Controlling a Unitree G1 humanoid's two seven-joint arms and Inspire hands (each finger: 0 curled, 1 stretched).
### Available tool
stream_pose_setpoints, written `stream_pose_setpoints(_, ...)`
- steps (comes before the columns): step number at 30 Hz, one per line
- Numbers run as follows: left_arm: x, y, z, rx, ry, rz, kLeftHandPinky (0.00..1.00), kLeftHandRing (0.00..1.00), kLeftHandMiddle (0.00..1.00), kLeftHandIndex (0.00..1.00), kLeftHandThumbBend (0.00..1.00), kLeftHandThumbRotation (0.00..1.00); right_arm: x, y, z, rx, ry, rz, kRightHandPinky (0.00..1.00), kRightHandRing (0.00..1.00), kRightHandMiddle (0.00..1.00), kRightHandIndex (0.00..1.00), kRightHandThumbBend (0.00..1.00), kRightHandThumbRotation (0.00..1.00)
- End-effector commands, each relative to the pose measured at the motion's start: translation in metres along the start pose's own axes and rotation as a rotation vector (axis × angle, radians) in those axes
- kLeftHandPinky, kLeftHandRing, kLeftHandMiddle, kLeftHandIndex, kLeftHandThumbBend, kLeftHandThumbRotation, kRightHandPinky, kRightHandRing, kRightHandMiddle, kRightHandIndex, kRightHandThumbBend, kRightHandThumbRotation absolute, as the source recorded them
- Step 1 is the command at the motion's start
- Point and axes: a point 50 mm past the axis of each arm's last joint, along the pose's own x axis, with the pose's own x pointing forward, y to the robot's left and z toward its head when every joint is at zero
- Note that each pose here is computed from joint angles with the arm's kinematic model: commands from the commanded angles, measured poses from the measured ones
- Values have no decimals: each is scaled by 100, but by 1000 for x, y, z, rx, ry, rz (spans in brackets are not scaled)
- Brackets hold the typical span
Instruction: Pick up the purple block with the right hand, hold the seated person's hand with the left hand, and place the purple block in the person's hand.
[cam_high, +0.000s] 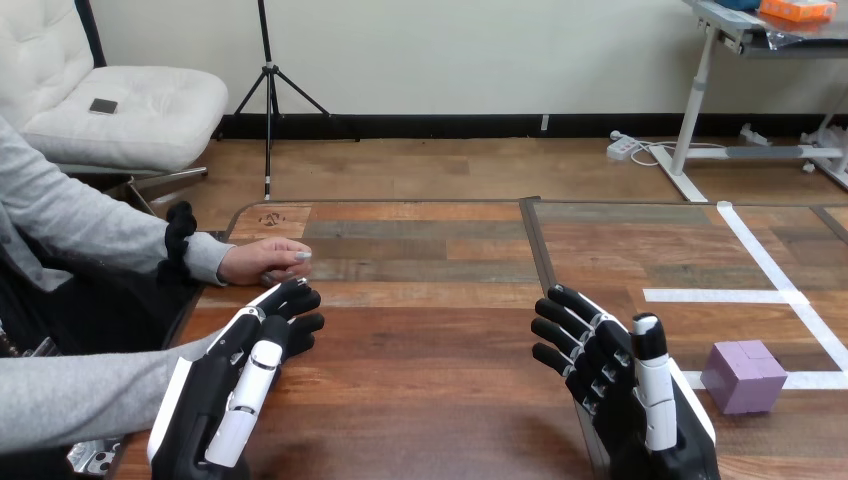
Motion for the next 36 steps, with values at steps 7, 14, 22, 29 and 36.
stream_pose_setpoints(7, 18, -5, 16, 19, -97, -35, 81, 80, 81, 80, 39, 80, 27, -10, 36, -122, -147, 32, 88, 87, 87, 86, 87, 94)
stream_pose_setpoints(14, 18, -5, 17, 21, -99, -32, 81, 80, 81, 80, 39, 80, 36, -21, 45, -151, -194, -3, 87, 86, 87, 86, 86, 94)
stream_pose_setpoints(22, 19, -5, 18, 31, -98, -26, 81, 79, 81, 80, 38, 80, 44, -34, 55, -190, -221, -32, 85, 86, 86, 85, 86, 95)
stream_pose_setpoints(29, 19, -5, 17, 26, -95, -28, 81, 79, 81, 80, 39, 80, 49, -46, 65, -260, -234, -86, 86, 86, 85, 85, 84, 96)
stream_pose_setpoints(36, 19, -5, 17, 30, -100, -32, 81, 79, 81, 80, 39, 80, 54, -58, 72, -291, -256, -131, 87, 86, 86, 86, 80, 98)
